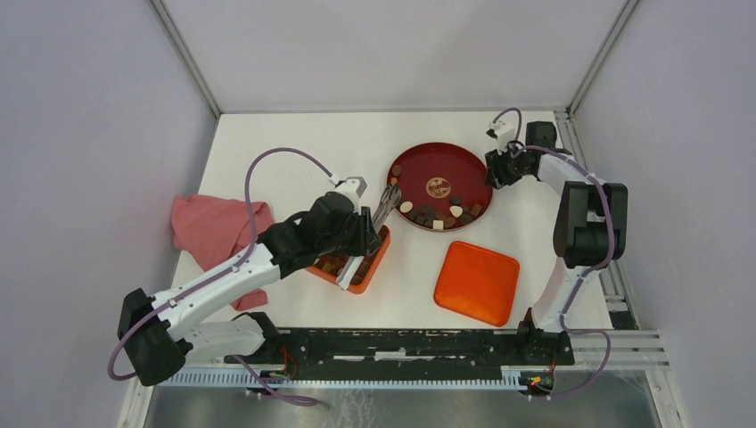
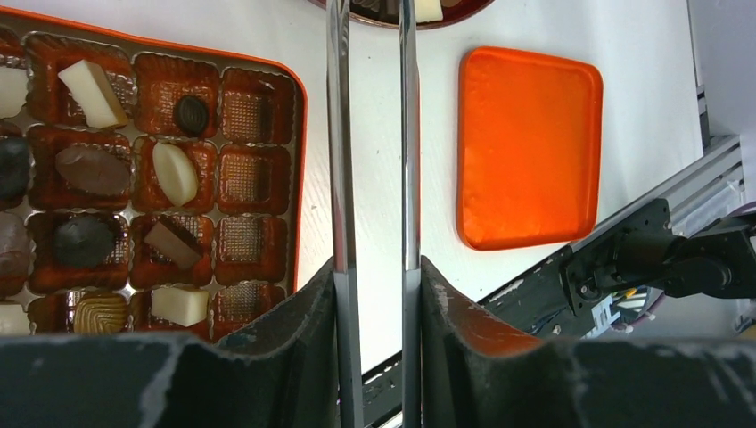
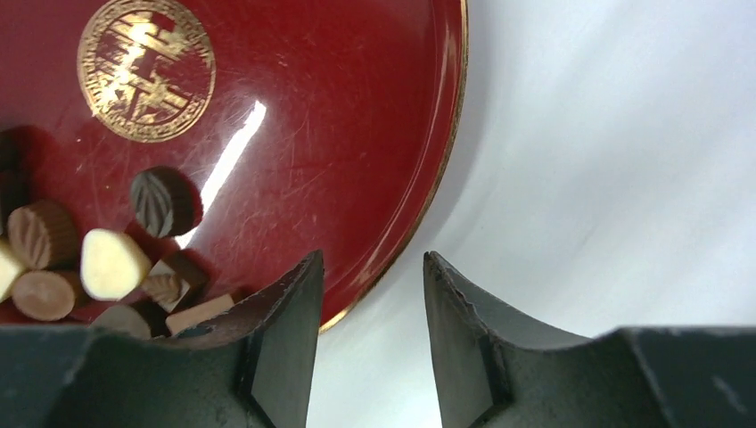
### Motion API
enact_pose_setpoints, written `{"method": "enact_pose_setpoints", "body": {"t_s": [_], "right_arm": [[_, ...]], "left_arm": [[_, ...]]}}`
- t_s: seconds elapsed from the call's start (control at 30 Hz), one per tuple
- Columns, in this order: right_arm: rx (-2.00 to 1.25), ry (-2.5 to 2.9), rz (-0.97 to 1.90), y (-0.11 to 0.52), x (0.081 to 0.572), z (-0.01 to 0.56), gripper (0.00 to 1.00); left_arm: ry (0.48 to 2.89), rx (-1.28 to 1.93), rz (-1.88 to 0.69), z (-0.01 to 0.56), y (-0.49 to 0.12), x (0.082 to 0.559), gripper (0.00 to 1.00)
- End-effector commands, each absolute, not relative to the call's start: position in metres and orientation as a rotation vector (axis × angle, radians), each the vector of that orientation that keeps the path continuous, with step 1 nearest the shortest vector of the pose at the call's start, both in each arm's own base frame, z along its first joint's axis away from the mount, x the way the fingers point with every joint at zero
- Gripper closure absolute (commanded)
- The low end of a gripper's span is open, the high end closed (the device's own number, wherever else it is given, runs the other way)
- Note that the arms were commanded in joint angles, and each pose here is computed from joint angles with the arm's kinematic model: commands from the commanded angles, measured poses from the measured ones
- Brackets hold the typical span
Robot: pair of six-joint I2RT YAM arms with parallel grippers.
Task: Pack the chocolate
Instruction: Place the fake chocolate in the packing box, then pick up the fake chocolate from the plate.
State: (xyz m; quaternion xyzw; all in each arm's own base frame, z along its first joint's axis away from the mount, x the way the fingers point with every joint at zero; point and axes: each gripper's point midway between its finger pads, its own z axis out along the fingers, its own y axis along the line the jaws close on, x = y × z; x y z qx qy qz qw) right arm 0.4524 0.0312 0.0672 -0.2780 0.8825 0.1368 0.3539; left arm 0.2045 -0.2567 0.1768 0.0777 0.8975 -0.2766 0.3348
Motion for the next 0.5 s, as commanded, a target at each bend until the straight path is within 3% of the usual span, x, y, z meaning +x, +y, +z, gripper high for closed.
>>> {"method": "enact_pose_setpoints", "body": {"t_s": [0.0,0.27,0.47], "right_arm": [[-0.607,2.295,0.305,0.027,0.484,0.065,0.52],[-0.332,2.353,0.237,0.011,0.507,0.046,0.63],[-0.149,2.392,0.281,0.015,0.497,0.031,0.72]], "left_arm": [[2.244,0.283,-0.777,0.196,-0.271,0.213,0.61],[2.234,0.295,-0.753,0.193,-0.266,0.213,0.61],[2.241,0.314,-0.727,0.192,-0.268,0.217,0.61]]}}
